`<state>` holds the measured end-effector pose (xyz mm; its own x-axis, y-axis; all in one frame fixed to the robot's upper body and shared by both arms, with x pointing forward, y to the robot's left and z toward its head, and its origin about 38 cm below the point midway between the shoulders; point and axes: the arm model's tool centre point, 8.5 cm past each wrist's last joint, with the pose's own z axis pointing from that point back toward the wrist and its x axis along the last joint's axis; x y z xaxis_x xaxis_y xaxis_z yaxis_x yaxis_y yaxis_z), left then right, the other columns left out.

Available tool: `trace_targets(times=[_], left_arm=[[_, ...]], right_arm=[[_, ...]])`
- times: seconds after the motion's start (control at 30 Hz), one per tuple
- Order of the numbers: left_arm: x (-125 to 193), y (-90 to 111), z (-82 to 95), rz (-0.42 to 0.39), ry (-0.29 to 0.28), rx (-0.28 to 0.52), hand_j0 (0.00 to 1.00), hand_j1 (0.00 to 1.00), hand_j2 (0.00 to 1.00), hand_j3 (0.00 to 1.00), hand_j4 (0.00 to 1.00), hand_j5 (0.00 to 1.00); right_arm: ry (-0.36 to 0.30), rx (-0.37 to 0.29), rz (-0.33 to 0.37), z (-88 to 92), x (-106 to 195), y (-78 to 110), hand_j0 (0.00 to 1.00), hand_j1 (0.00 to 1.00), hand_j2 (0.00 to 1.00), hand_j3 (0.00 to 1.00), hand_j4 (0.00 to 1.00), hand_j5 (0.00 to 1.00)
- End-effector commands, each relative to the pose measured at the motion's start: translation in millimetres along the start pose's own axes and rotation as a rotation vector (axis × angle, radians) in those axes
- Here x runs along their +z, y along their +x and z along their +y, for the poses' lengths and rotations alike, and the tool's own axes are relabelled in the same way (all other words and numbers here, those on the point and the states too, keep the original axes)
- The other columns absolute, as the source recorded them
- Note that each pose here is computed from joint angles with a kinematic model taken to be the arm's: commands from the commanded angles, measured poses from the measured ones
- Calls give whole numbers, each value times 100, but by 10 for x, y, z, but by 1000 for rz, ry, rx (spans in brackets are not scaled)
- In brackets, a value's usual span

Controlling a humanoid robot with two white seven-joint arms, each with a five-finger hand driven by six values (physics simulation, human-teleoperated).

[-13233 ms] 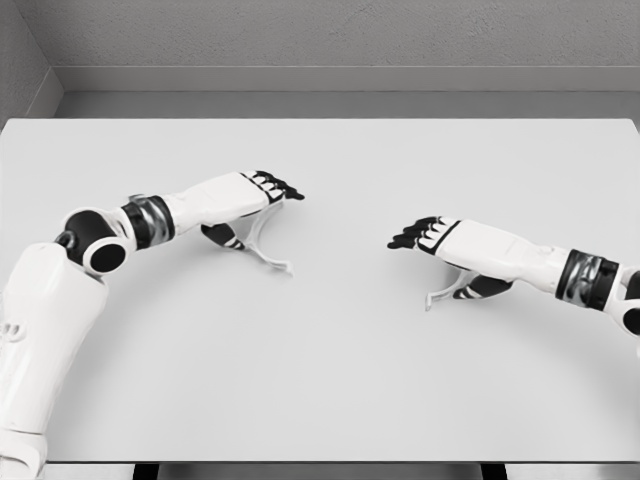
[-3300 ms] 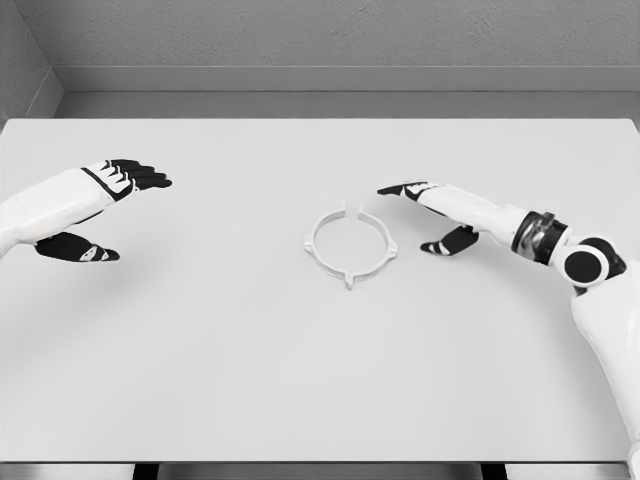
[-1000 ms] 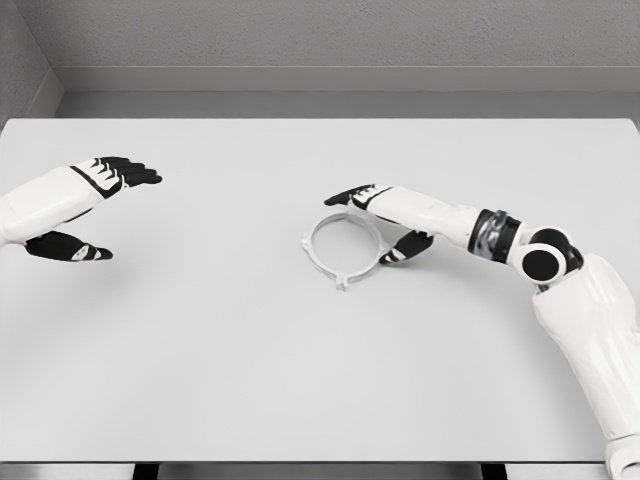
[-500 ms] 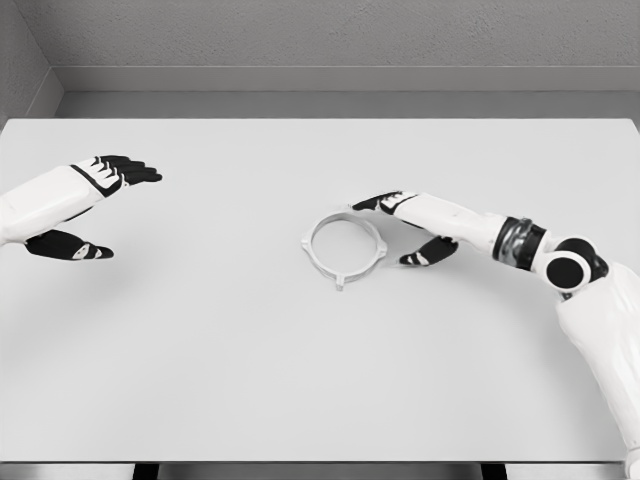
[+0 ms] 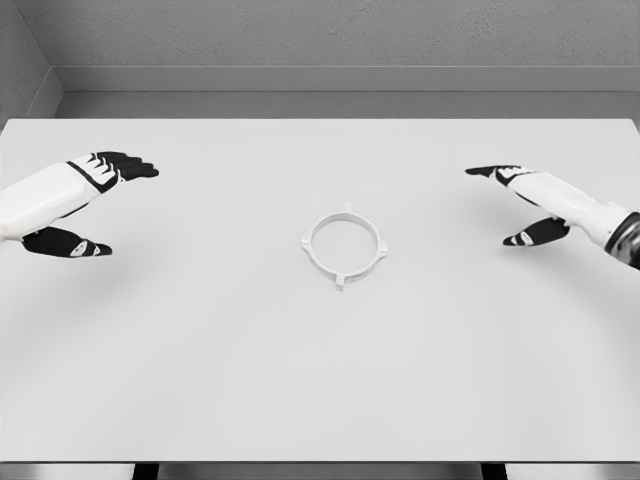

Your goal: Assemble PVC drainage pipe clamps

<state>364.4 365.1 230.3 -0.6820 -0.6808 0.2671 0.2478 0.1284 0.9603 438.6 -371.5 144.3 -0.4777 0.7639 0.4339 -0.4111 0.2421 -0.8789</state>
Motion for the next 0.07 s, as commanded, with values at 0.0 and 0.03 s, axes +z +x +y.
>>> trace_targets(times=[0.0, 0.03], left_arm=[[2, 0, 7, -1, 5, 6, 100, 100, 100, 100, 100, 100], [2, 0, 7, -1, 5, 6, 100, 100, 100, 100, 100, 100]], right_arm=[[-10, -4, 1, -29, 19, -7, 100, 100, 100, 100, 100, 100], [-9, -4, 1, -25, 16, -5, 100, 100, 100, 100, 100, 100]])
